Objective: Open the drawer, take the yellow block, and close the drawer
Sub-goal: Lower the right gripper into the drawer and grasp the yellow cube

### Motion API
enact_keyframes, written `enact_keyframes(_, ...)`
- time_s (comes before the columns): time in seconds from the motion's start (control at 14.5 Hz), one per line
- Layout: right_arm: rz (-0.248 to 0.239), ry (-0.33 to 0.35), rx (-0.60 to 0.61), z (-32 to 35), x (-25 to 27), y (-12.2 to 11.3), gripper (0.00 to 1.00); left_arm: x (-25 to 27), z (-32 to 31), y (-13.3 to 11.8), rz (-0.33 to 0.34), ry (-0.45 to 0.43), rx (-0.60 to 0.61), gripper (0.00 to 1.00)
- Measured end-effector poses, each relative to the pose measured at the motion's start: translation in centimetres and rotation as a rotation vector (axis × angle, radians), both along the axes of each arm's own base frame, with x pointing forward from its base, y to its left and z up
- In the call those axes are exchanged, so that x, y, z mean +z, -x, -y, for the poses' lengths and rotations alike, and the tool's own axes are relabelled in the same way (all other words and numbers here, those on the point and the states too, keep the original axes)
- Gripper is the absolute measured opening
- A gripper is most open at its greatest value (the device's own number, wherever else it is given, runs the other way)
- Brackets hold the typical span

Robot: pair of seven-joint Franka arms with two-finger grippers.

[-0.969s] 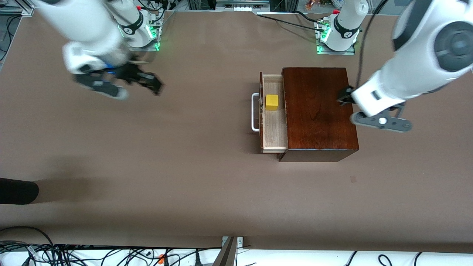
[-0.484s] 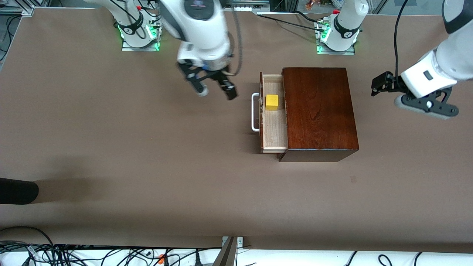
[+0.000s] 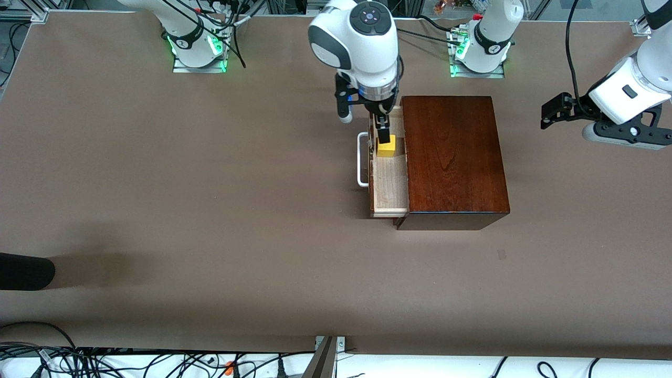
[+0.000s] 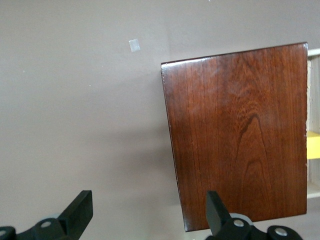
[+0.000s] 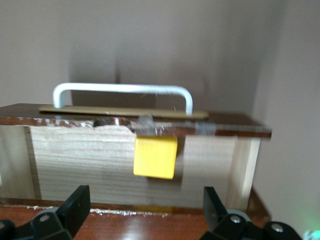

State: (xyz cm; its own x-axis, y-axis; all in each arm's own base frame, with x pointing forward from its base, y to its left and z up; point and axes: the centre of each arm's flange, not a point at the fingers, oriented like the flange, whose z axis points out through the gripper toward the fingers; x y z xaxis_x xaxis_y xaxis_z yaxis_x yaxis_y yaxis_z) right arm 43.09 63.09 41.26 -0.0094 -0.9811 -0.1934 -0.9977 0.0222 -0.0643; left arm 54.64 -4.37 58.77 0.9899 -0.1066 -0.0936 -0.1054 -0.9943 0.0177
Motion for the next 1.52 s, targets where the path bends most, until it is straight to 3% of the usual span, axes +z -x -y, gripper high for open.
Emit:
enact_keyframes(0.21,-0.025,0.003,-0.075,-0.8,-1.6,0.6,1.0,-0.2,0.1,0.2,-0.021,-0.003,0.016,1.0)
enact_keyframes(0.83,-0.064,0.061,-0.074,-1.5,-6.9,1.3,1.0,-0.1,-0.3,0.2,-0.025,-0.003,0.024,1.0)
enact_keyframes(1.52,-0.029,0.072,-0.066,-1.5,-8.0,0.8,1.0,-0.1,-0.4,0.2,-0.028,-0.003,0.026,1.0)
